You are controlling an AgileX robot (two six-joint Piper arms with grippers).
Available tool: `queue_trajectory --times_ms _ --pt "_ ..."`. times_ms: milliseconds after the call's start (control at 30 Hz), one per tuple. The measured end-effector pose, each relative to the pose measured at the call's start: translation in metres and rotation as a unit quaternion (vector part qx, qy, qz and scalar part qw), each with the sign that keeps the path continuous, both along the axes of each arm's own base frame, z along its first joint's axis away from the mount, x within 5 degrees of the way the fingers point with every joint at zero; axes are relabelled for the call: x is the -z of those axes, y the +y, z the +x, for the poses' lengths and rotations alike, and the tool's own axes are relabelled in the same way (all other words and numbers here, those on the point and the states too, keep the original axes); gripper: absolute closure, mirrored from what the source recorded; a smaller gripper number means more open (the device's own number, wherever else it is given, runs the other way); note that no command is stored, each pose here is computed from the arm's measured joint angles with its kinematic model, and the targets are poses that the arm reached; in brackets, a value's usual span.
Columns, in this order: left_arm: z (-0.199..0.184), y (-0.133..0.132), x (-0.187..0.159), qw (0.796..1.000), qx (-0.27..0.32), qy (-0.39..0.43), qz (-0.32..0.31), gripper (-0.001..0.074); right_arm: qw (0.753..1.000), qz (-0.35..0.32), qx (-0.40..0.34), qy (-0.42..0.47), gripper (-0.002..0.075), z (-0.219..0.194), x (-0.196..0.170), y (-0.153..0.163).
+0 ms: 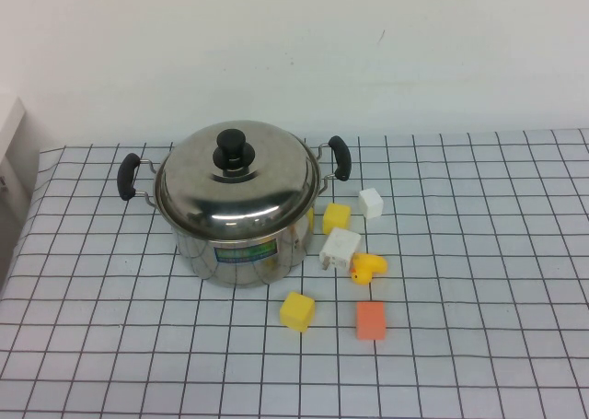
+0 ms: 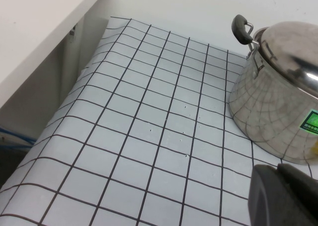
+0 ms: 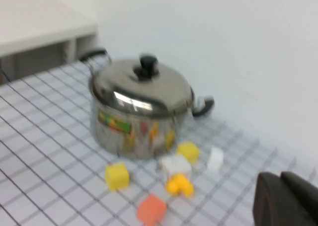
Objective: Cover the pot
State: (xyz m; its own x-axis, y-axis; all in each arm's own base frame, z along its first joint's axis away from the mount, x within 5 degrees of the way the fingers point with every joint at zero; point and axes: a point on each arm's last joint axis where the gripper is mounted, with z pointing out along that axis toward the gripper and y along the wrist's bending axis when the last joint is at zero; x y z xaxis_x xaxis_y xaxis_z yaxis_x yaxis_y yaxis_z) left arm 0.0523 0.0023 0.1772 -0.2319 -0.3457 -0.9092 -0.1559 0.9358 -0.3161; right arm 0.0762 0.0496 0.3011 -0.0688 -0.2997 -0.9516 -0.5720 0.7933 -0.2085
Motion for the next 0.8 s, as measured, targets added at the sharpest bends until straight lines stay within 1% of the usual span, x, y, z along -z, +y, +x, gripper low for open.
queue_trajectory --times_ms 100,200,300,467,600,800 --pt "0.0 0.0 0.0 1.0 0.0 0.0 0.0 0.0738 0.998 0.004 0.05 0.023 0.0728 -0.001 0.026 -0.01" --pt "0.0 0.0 0.0 1.0 0.0 0.0 0.0 0.0738 0.992 0.021 0.12 0.016 0.0728 -0.001 0.05 -0.023" --pt "0.0 0.0 0.0 1.0 0.0 0.0 0.0 0.0738 0.98 0.04 0.194 -0.005 0.0728 -0.006 0.07 -0.036" --pt "0.0 0.0 0.0 1.0 0.0 0.0 0.0 0.0738 0.951 0.054 0.303 -0.019 0.0728 -0.016 0.099 -0.051" --pt "0.0 0.0 0.0 1.0 0.0 0.0 0.0 0.0738 0.938 0.058 0.343 -0.004 0.0728 -0.021 0.115 -0.056" --pt "0.0 0.0 0.0 1.0 0.0 0.0 0.0 0.0738 0.933 0.067 0.351 0.042 0.0728 -0.023 0.128 -0.056"
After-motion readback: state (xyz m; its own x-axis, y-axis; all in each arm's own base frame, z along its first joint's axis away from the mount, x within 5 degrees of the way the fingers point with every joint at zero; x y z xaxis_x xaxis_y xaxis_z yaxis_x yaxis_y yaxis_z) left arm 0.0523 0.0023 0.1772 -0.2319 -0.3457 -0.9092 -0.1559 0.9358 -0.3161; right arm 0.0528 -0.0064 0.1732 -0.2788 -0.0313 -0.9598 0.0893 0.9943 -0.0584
